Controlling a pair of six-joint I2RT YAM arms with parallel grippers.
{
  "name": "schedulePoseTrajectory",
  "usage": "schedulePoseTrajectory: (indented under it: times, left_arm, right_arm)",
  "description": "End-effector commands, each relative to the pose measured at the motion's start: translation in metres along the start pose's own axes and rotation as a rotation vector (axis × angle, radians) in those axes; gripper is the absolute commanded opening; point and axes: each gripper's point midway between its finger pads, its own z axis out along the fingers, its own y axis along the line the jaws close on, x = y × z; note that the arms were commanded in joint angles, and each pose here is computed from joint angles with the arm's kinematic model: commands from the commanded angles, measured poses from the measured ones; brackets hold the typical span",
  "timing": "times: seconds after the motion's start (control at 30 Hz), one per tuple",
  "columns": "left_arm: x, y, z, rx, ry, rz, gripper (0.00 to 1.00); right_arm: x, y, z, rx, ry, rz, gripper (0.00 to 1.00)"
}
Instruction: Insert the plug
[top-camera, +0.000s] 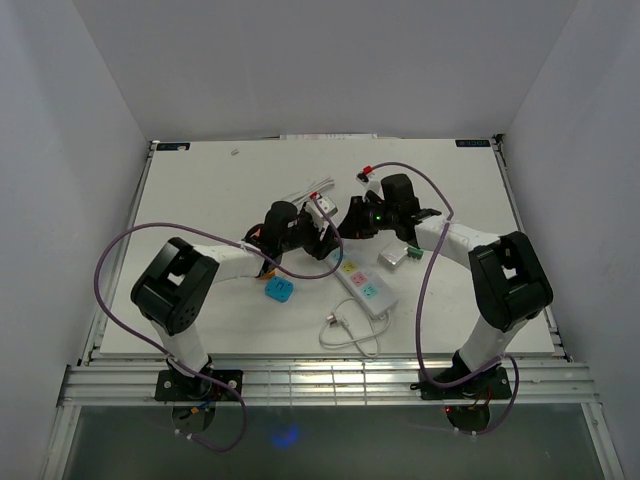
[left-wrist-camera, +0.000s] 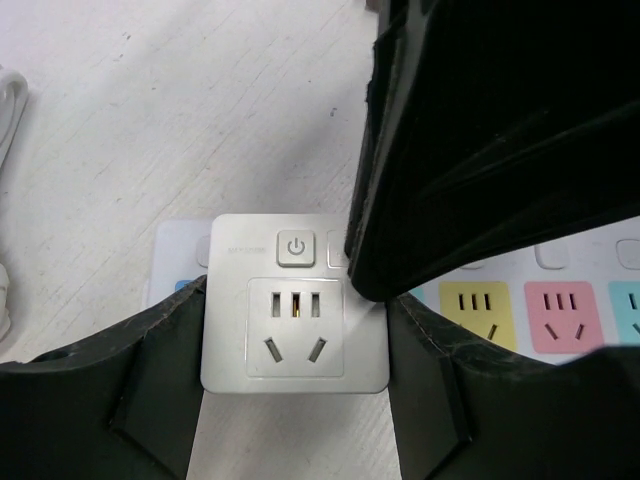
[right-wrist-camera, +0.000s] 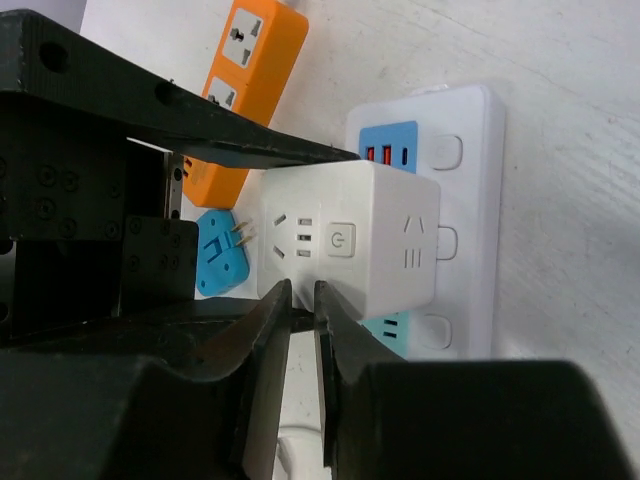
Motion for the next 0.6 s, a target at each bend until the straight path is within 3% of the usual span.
schedulePoseTrajectory:
  times: [0.0, 0.13, 0.37, 0.43, 0.57]
  left_arm:
    - [0.067, -0.027, -0.014, 0.048, 0.2, -0.121, 0.0]
    - [0.071, -0.029, -0.014, 0.046, 0.187, -0.118, 0.0]
    - [0.058, -0.025, -0.016, 0.024, 0.15, -0.112, 0.01]
    - [0.052, -0.023, -0.016, 0.011, 0.134, -0.122, 0.06]
    - [0.035, -0.025, -0.019, 0.014, 0.076, -0.116, 0.38]
  right_arm:
    - [0.055, -0.025, 0.015, 0.028, 0.123, 0.034, 0.23]
    - [0.067, -0.037, 0.018, 0.068, 0.158, 0.035, 0.23]
    - [0.029, -0.028, 0.008, 0.103, 0.097, -0.018, 0.23]
    - [0.018, -0.025, 0.006, 0.101, 0.078, -0.025, 0.23]
    - [0.001, -0.02, -0.001, 0.096, 0.035, -0.026, 0.25]
